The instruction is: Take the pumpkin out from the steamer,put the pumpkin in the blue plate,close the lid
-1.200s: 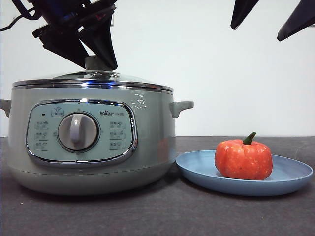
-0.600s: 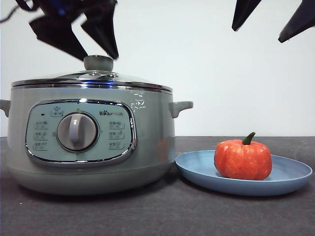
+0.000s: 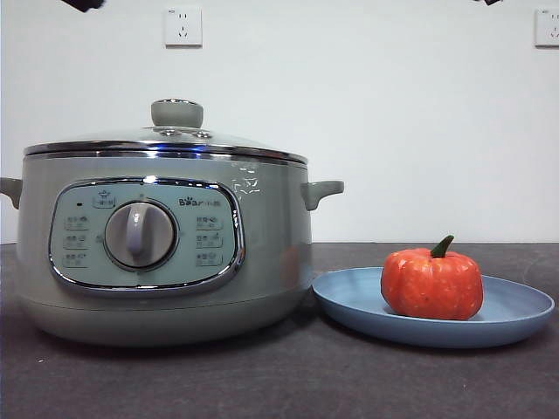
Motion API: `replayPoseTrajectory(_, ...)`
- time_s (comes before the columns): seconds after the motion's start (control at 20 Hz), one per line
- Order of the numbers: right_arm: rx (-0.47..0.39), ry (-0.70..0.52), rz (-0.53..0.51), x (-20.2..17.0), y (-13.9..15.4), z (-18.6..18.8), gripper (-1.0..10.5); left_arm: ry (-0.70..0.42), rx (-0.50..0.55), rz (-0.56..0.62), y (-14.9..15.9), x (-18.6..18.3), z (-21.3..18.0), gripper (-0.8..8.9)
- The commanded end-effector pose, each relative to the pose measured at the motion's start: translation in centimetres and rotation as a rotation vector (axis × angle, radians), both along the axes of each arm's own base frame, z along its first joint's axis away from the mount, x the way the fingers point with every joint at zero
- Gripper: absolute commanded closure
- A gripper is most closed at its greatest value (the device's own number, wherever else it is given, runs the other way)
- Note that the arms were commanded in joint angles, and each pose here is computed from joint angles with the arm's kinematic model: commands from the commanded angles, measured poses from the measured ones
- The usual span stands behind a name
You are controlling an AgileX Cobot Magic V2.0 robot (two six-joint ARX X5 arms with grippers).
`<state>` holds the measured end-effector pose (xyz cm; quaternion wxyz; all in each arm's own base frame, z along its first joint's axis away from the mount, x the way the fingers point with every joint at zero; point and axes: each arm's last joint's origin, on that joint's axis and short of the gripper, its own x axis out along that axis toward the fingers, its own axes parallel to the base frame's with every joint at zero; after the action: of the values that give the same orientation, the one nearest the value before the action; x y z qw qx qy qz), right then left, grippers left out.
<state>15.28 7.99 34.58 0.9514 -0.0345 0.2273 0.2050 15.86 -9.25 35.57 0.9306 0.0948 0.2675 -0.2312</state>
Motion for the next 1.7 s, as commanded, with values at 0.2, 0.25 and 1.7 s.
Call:
replayPoseTrajectory(0.2,0.136,-0.159,-0.009,-2.9,-1.4,-4.4,9.6,-0.076,-0.041,0.053,2.2,-3.4,-4.2,8.22)
replayPoseTrajectory(0.25,0.171,-0.176,-0.013,-3.4,-1.6,-5.1,9.6,-0.101,-0.053,0.063,2.6,-4.1,-5.1,8.22)
replayPoseTrajectory(1.7,-0.021,0.020,-0.166,-4.6,-2.8,-9.0,9.5,-0.200,-0.082,0.168,6.3,-8.6,-7.4,8.16)
